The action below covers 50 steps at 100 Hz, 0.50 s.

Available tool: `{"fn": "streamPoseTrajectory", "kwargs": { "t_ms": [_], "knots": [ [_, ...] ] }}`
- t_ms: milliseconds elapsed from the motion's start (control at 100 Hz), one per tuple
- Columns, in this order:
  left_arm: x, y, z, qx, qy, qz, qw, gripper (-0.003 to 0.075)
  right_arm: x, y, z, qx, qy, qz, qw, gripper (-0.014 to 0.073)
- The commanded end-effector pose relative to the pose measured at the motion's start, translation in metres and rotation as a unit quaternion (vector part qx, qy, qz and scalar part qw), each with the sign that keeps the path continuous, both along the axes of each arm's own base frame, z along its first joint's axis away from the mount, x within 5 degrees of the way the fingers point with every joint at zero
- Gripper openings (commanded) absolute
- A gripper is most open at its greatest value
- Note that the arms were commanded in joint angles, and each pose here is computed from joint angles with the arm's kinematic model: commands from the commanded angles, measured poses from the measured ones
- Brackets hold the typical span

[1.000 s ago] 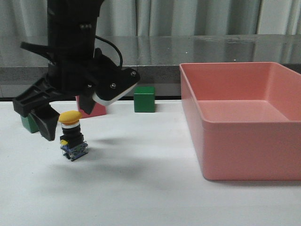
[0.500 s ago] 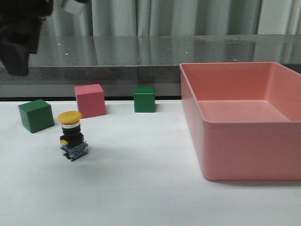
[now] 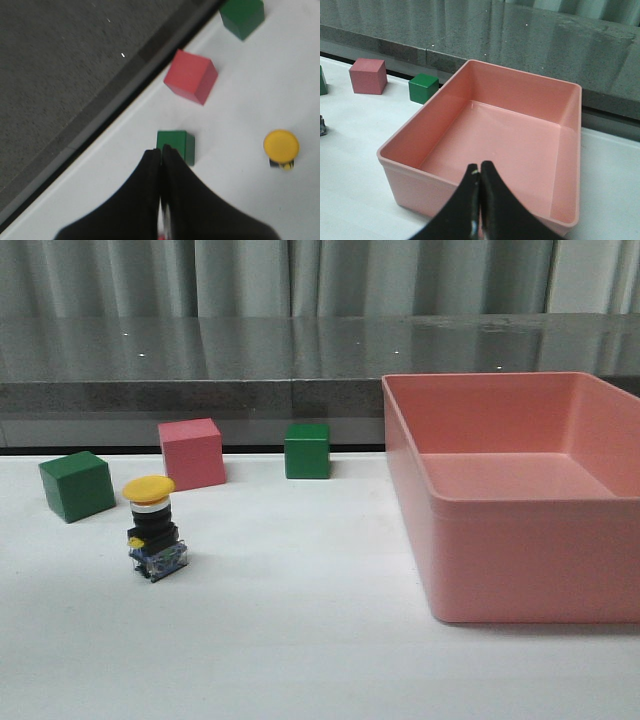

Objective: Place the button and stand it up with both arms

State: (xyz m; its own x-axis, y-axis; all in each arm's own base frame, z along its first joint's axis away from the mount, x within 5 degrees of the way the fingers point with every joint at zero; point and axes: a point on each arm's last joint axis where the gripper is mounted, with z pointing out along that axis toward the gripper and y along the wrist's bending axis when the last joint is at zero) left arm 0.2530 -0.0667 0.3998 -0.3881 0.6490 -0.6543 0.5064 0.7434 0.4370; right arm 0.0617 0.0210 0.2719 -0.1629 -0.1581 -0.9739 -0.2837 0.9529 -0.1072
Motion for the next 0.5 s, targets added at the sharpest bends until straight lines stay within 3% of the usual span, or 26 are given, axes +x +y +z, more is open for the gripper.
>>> {"fn": "streamPoseTrajectory", "kwargs": {
  "t_ms": [0, 200, 350, 490],
  "knots": [
    [-0.023, 0.004, 0.020, -0.074, -0.106, 0.000, 0.992, -0.0020, 0.001, -0.002, 0.014, 0.016, -0.039, -0.013, 0.999, -0.0113],
    [-0.062, 0.012, -0.025, -0.129, -0.152, 0.004, 0.980, -0.0020, 0.001, -0.002, 0.014, 0.017, -0.039, -0.013, 0.999, -0.0113],
    [-0.089, 0.020, -0.058, -0.183, -0.195, 0.020, 0.963, -0.0020, 0.001, -0.002, 0.014, 0.017, -0.039, -0.013, 0.999, -0.0113],
    [-0.107, 0.025, -0.091, -0.195, -0.180, 0.031, 0.964, -0.0019, 0.001, -0.002, 0.014, 0.017, -0.039, -0.013, 0.999, -0.0113]
  ]
}}
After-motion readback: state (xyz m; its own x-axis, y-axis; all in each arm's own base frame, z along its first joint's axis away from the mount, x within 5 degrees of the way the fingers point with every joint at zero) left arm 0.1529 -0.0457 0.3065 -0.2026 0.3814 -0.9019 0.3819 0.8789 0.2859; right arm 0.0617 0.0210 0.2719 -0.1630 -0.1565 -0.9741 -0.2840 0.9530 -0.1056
